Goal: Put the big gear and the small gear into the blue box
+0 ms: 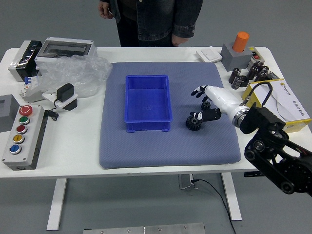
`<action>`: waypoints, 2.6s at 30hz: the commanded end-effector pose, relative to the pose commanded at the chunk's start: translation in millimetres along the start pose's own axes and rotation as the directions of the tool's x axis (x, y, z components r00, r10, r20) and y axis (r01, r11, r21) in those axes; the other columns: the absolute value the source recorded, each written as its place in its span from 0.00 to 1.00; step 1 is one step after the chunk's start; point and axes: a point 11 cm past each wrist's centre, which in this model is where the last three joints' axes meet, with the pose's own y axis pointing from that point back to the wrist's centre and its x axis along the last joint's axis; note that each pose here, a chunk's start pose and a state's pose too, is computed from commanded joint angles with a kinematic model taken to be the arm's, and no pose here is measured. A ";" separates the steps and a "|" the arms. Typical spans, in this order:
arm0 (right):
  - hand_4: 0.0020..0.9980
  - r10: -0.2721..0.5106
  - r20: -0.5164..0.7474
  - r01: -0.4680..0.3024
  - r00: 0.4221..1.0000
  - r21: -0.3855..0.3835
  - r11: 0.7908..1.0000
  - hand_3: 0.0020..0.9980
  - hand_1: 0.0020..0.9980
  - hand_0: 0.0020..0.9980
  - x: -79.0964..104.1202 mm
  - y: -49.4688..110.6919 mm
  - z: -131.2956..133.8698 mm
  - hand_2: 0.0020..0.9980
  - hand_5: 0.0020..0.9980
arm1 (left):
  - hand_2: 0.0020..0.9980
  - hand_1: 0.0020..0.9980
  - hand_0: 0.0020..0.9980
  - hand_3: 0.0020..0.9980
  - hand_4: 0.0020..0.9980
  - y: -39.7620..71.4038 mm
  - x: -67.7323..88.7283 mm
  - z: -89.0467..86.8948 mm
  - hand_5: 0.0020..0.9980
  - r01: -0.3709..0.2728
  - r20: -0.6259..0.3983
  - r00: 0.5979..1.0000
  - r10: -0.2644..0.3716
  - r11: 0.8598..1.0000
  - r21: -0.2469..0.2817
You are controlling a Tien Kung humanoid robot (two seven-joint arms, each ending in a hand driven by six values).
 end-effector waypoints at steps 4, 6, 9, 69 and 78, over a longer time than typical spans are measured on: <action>0.78 -0.049 -0.046 0.049 0.998 -0.004 0.999 0.76 0.64 0.70 -16.1 -4.4 -1.9 0.74 0.25 | 0.70 0.68 0.73 0.70 0.44 0.0 0.4 -0.2 0.02 -0.001 0.002 1.000 0.001 1.000 0.001; 0.78 -0.063 -0.057 0.063 0.996 -0.009 0.998 0.76 0.64 0.70 -20.1 -6.6 -1.7 0.74 0.25 | 0.70 0.68 0.73 0.70 0.44 0.1 0.7 -0.3 0.02 -0.001 0.003 1.000 0.001 1.000 0.002; 0.78 -0.073 -0.067 0.072 0.995 -0.016 0.997 0.76 0.64 0.70 -22.7 -9.0 -0.6 0.74 0.25 | 0.71 0.68 0.73 0.71 0.44 0.1 0.9 -0.3 0.02 -0.002 0.004 1.000 0.002 1.000 0.002; 0.80 -0.028 -0.127 0.025 0.991 -0.031 0.999 0.55 0.53 0.65 -20.9 -16.0 9.3 0.50 0.14 | 0.71 0.68 0.73 0.70 0.43 -0.1 -0.8 -0.4 0.02 0.001 0.002 1.000 -0.001 1.000 0.001; 0.81 0.105 -0.104 -0.103 0.989 0.018 0.994 0.55 0.53 0.65 25.0 -14.4 -12.0 0.50 0.13 | 0.70 0.68 0.73 0.70 0.43 0.0 0.6 -0.6 0.02 -0.001 0.003 1.000 0.001 1.000 0.002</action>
